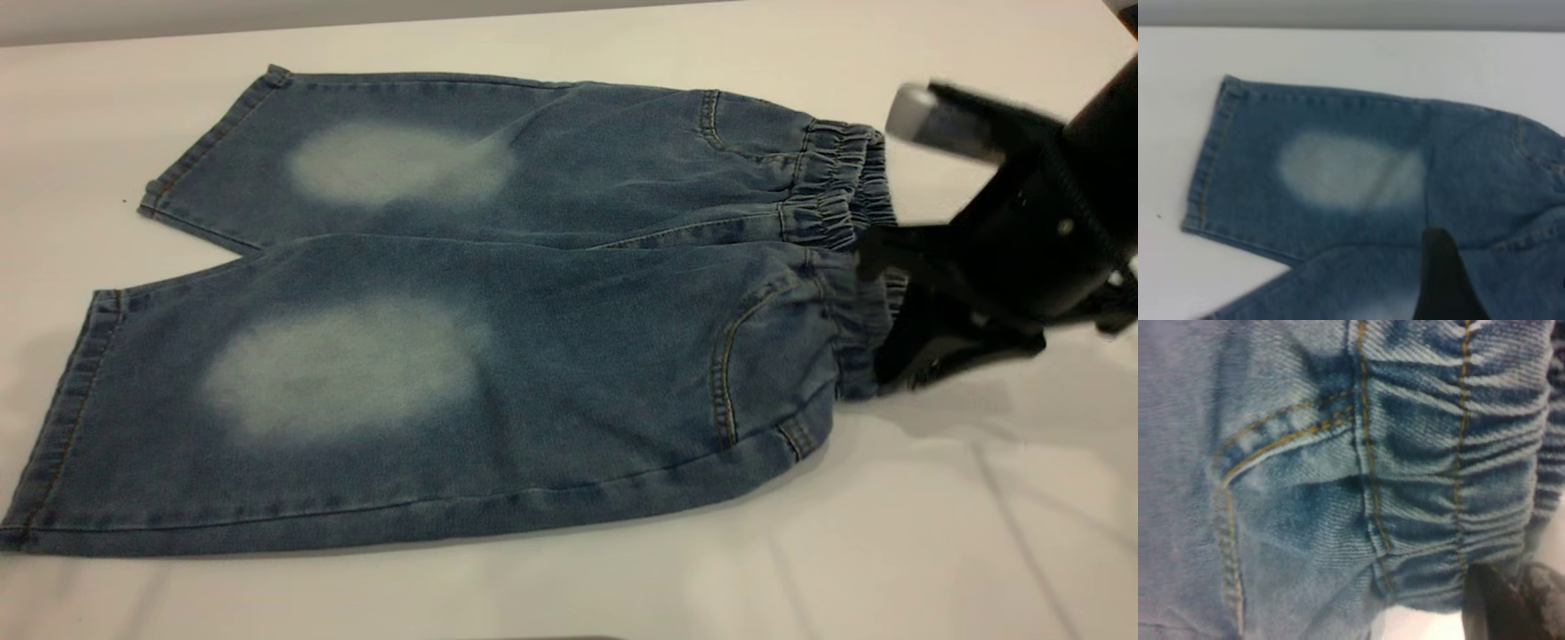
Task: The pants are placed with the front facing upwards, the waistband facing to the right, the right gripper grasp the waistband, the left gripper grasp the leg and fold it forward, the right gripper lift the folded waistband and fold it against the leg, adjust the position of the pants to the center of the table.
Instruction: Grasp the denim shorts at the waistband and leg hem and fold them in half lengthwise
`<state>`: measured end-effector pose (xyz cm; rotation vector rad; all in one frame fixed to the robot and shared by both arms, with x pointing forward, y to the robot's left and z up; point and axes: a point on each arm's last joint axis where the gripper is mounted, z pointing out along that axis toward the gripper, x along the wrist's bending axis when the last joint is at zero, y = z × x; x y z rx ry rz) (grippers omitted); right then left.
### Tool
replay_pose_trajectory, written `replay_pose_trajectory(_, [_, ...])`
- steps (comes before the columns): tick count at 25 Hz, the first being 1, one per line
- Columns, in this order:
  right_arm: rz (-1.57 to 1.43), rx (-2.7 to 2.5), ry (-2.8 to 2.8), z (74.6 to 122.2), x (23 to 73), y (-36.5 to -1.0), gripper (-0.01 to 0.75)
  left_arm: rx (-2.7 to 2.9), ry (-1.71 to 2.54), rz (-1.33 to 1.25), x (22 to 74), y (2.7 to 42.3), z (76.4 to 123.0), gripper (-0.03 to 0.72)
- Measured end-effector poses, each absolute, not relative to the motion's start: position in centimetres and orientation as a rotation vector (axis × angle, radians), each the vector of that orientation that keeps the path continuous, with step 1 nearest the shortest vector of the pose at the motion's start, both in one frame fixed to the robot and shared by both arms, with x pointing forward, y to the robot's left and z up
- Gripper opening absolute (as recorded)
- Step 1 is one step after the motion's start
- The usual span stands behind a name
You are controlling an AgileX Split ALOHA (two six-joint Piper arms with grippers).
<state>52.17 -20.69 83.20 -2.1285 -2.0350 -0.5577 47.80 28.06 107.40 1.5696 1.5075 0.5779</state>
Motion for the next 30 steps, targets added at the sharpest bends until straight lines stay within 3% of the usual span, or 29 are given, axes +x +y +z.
replay_pose_trajectory(10, [-0.838,-2.037,-2.147,90.1,52.4,-20.3,0.027,1.785,1.672,0.291,48.9,27.7,102.5,0.338])
replay_pose_trajectory(18, [-0.804,-2.026,-2.16,90.0,52.1,-20.4,0.027,1.946,2.038,-0.004,49.1,28.6,96.7,0.338])
replay_pose_trajectory(30, [-0.793,-2.01,-2.15,89.9,51.9,-20.3,0.033,1.964,2.258,0.011,48.4,29.8,95.9,0.349])
